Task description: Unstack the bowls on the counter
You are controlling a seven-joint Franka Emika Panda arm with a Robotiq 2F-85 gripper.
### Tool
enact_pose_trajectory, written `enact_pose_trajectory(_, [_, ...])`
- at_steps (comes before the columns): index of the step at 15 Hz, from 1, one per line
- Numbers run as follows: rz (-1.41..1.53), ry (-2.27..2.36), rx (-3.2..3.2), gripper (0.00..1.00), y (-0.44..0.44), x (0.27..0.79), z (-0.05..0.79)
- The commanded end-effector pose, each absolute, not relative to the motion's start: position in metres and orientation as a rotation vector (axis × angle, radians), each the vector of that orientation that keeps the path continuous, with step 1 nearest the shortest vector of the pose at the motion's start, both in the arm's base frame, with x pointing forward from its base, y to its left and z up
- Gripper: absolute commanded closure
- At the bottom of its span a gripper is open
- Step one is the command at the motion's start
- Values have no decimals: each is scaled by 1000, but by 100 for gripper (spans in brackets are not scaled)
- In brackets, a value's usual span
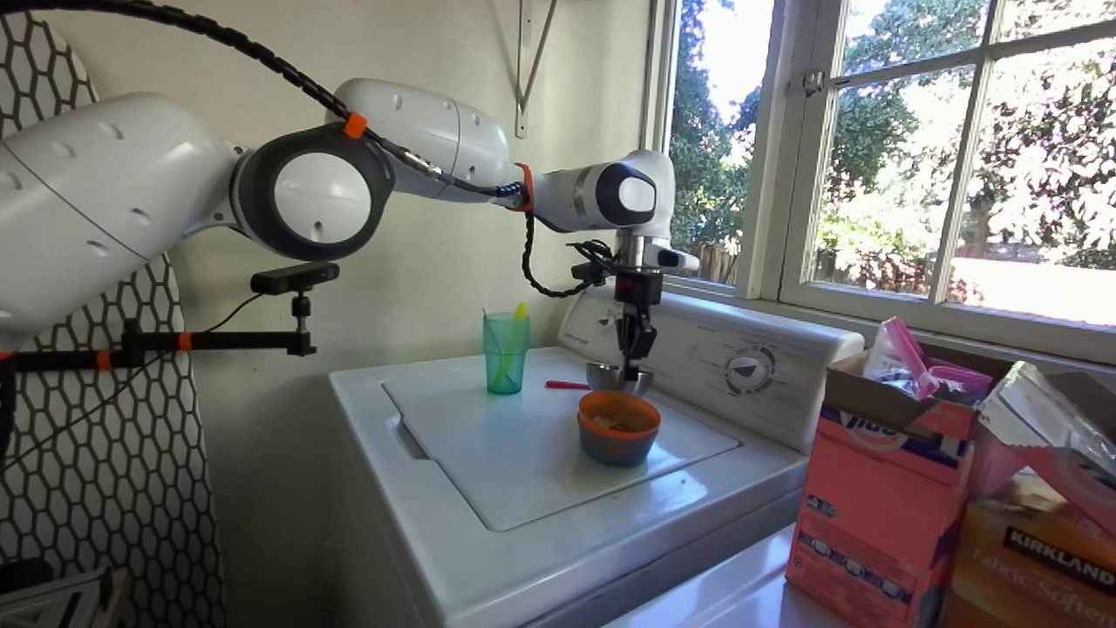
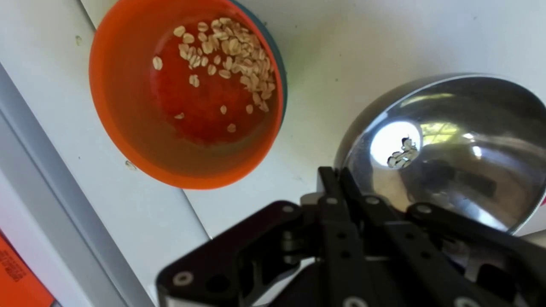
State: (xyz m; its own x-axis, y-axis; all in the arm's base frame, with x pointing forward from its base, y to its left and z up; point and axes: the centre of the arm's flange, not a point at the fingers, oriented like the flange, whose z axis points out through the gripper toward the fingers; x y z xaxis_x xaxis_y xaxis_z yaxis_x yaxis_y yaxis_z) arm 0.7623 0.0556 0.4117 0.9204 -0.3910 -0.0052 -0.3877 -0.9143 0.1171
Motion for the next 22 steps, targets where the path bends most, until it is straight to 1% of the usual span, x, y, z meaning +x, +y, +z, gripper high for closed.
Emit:
enact_pose_trajectory(1, [19, -515, 3012, 99, 63, 787, 413])
enact_pose_trajectory(11, [9, -428, 3017, 99, 67, 793, 406])
enact_pose_trajectory(12, [0, -427, 3015, 72, 67, 793, 405])
enact_pose_trajectory(13, [2, -425, 3015, 71, 67, 794, 405])
enact_pose_trajectory(15, [7, -428, 3013, 57, 67, 794, 406])
enact_pose_trajectory(18, [20, -427, 3012, 34, 67, 791, 414])
enact_pose_trajectory(22, [49, -418, 3040, 5, 63, 766, 459])
